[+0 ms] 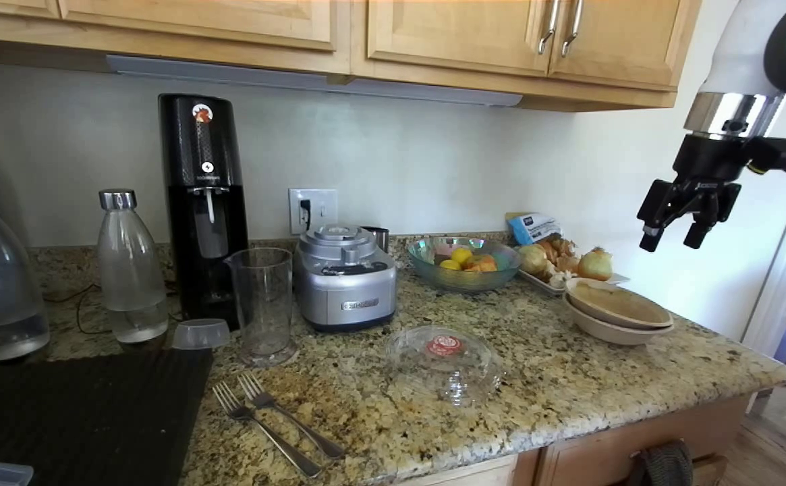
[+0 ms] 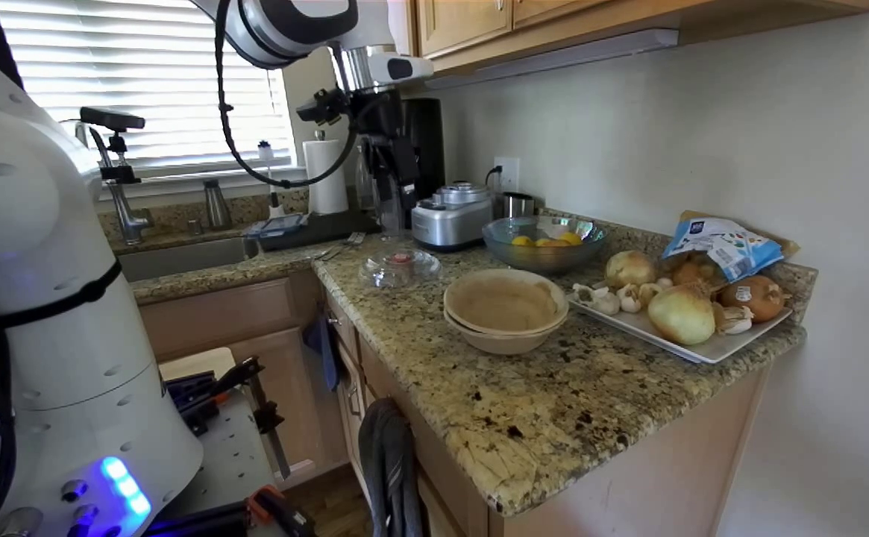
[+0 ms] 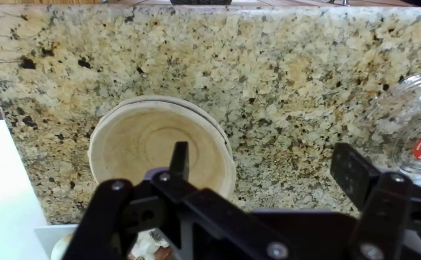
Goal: Unstack the bowls
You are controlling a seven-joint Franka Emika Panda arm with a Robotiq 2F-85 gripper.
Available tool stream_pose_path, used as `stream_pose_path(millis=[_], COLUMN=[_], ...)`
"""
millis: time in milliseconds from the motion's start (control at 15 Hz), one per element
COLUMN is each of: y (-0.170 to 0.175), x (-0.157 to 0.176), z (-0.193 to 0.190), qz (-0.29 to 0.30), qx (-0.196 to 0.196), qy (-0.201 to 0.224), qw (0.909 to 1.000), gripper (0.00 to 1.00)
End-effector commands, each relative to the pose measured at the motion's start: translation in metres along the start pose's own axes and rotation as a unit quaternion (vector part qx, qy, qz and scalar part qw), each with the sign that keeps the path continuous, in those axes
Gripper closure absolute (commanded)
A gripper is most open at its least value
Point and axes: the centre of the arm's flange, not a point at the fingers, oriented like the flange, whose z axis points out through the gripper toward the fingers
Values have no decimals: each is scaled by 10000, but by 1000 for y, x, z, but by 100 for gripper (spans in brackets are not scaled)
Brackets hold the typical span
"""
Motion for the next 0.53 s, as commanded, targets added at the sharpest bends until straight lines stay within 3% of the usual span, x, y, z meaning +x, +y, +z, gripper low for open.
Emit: stream_pose_path(millis=[0, 467], y=[0, -2], x=[3, 13], z=[4, 13], qz=[-1, -110], qx=[5, -47], qy=[-33, -28], qw=[10000, 9999], gripper=[0, 0])
